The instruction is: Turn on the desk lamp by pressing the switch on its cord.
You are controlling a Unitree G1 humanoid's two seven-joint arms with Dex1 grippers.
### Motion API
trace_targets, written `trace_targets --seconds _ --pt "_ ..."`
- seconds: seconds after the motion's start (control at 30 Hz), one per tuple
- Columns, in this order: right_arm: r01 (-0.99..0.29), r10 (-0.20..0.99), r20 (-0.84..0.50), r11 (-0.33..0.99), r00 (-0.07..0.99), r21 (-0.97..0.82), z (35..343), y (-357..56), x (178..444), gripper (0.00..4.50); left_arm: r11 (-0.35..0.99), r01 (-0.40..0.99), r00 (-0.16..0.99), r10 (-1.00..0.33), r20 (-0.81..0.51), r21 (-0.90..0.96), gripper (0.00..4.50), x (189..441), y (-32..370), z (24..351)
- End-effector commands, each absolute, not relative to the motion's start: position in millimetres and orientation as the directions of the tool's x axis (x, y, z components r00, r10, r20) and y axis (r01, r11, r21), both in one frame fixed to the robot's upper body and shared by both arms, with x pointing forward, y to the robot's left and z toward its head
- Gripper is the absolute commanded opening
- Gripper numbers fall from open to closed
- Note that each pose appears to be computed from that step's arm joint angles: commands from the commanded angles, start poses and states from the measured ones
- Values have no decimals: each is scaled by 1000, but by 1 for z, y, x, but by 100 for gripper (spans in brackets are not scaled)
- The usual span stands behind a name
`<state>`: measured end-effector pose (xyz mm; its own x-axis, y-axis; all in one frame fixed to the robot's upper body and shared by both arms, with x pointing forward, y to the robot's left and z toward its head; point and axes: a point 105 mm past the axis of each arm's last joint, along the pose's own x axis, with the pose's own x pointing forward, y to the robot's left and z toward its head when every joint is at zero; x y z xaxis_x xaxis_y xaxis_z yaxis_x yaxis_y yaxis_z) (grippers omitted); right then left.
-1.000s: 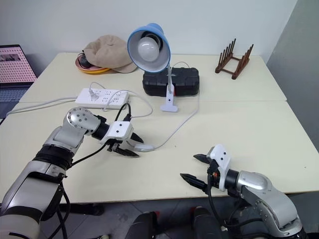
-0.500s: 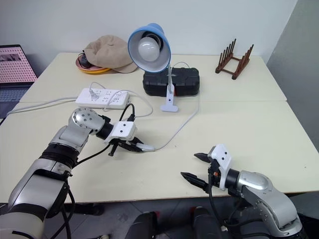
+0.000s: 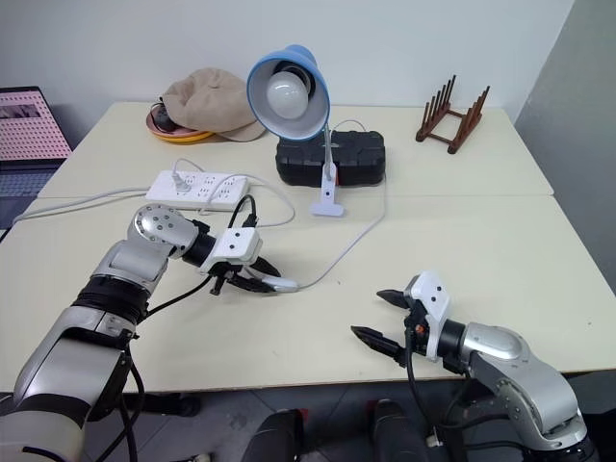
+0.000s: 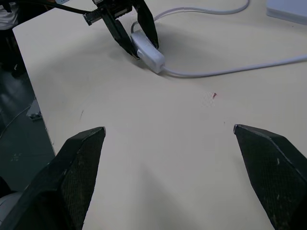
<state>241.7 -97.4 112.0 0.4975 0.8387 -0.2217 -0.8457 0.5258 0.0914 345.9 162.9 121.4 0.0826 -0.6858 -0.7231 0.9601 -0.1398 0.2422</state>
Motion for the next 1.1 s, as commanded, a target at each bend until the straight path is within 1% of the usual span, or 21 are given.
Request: trace_targets --seconds 0.03,0.2,0.4,0.47,0.53,0.6,0.63,0.67,0.77,0.83,0.9,0.93,0.97,1.03,1.1 --pt "-860 852 -190 506 488 63 126 -94 239 450 -158 950 94 -676 -731 268 190 343 169 130" --pt "-863 856 -190 501 482 66 128 -92 239 450 -171 947 105 -640 -761 274 190 344 177 126" --pt "-863 856 -191 501 481 71 128 -91 238 450 -153 948 108 -672 -733 280 190 345 173 128" --pt "-863 856 -190 501 481 73 128 -91 238 450 -156 947 103 -678 -727 279 154 345 171 129" --pt "-862 856 -191 501 480 74 128 -91 238 450 -152 948 103 -685 -721 279 128 346 170 130" --pt "-862 855 -192 502 481 75 127 -91 238 450 -148 949 102 -689 -717 277 71 346 170 131" --pt "-861 855 -192 502 482 75 127 -91 238 450 -148 950 101 -690 -717 276 51 345 170 131" --pt "-861 855 -191 503 482 76 127 -91 238 450 -148 950 100 -690 -717 275 38 345 170 131" --pt "-858 854 -185 507 487 85 127 -91 238 450 -140 957 87 -697 -712 254 37 343 171 131" --pt "-849 851 -170 517 497 108 128 -92 239 450 -86 977 68 -742 -667 195 37 341 166 137" --pt "-823 845 -116 535 523 189 133 -94 242 450 43 998 66 -846 -530 55 37 344 149 155" --pt "-806 840 -84 539 536 244 135 -94 244 450 82 996 60 -882 -467 -26 37 343 141 162" --pt "-788 834 -52 538 549 299 138 -95 245 450 98 990 46 -909 -414 -104 37 340 134 168" --pt "-751 817 3 529 577 396 143 -96 247 450 105 976 33 -937 -347 -192 37 332 123 175" --pt "-712 798 66 494 599 499 148 -95 248 450 103 950 24 -966 -258 -295 37 323 109 184"
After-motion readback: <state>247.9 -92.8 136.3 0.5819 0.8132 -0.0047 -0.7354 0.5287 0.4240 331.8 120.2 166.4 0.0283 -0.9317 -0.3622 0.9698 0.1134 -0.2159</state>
